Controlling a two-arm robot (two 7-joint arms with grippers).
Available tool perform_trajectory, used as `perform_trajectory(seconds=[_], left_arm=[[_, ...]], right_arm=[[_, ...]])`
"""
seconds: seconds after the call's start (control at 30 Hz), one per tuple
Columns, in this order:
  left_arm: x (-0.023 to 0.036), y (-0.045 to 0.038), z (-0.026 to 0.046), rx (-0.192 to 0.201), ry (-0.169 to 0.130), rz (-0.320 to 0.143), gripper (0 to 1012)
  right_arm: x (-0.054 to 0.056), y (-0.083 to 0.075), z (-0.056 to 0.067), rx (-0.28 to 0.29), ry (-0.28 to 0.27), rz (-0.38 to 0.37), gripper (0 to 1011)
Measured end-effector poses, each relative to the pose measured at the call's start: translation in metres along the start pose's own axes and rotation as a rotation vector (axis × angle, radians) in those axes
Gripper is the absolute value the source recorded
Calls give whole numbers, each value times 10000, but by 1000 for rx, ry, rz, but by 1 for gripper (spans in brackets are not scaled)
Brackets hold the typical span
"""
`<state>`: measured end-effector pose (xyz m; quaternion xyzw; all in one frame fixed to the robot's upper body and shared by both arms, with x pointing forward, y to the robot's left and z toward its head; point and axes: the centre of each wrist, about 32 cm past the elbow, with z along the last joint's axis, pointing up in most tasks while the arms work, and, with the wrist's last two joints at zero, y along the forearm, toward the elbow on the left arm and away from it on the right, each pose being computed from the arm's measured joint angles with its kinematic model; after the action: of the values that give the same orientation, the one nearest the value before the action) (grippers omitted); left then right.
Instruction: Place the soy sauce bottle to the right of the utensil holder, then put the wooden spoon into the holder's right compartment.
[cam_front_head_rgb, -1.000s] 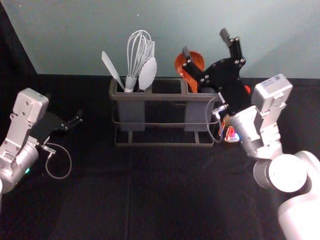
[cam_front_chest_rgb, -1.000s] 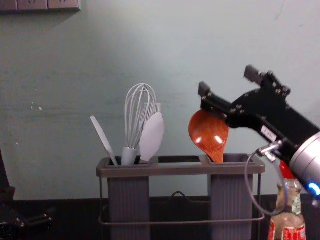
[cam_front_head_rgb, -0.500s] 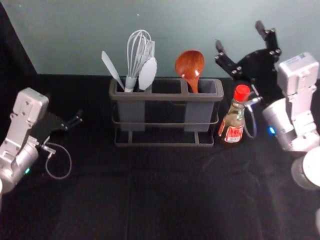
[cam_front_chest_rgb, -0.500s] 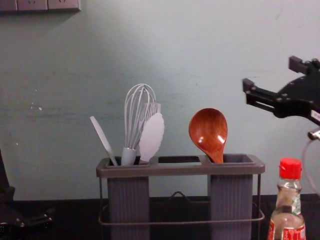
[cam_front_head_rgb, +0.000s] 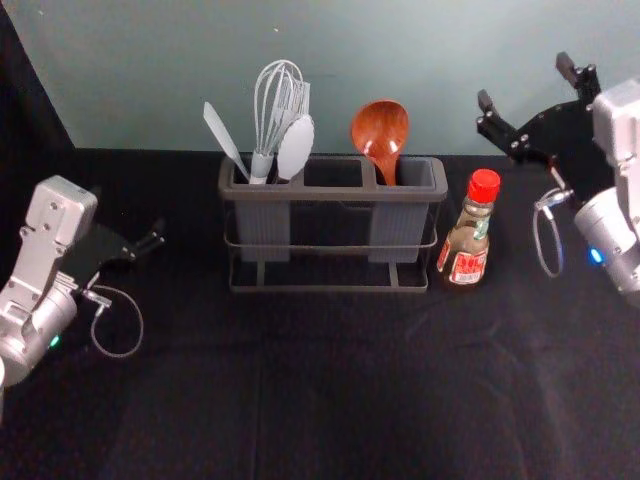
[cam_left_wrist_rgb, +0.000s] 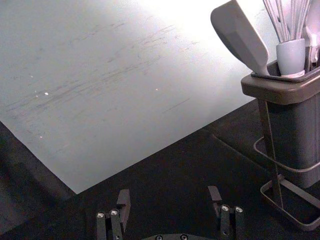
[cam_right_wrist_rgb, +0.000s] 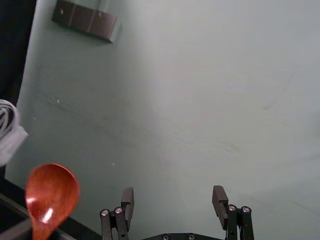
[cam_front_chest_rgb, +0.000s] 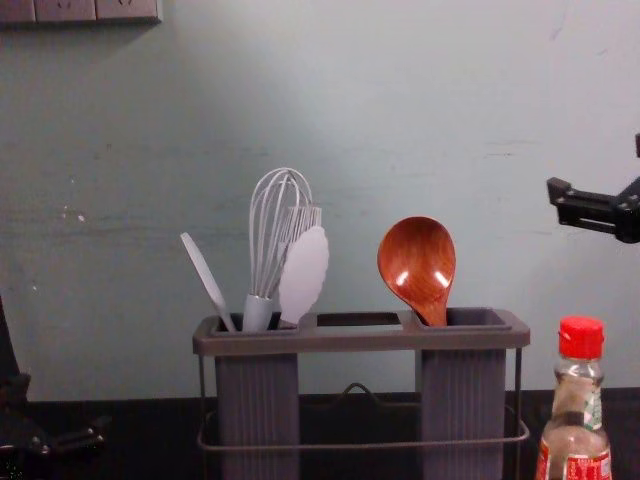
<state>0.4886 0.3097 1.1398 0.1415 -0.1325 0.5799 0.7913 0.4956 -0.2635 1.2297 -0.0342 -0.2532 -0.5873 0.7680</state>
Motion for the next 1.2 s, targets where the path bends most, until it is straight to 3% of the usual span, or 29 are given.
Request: perform_trajectory(seconds=[0.17,0.5,0.77,1.2], left_arm=[[0,0,0,0,0,0,1011],[0,0,0,0,0,0,1011],[0,0,0,0,0,0,1011],[0,0,0,0,0,0,1011]], right_arm=[[121,-17,-10,-25,1,-9,1002],[299,-121,-304,-103,49,-40,1002],[303,-221,-532,-168,86,-43,1003],[192,-380,-885,-234,145,-38,1002]])
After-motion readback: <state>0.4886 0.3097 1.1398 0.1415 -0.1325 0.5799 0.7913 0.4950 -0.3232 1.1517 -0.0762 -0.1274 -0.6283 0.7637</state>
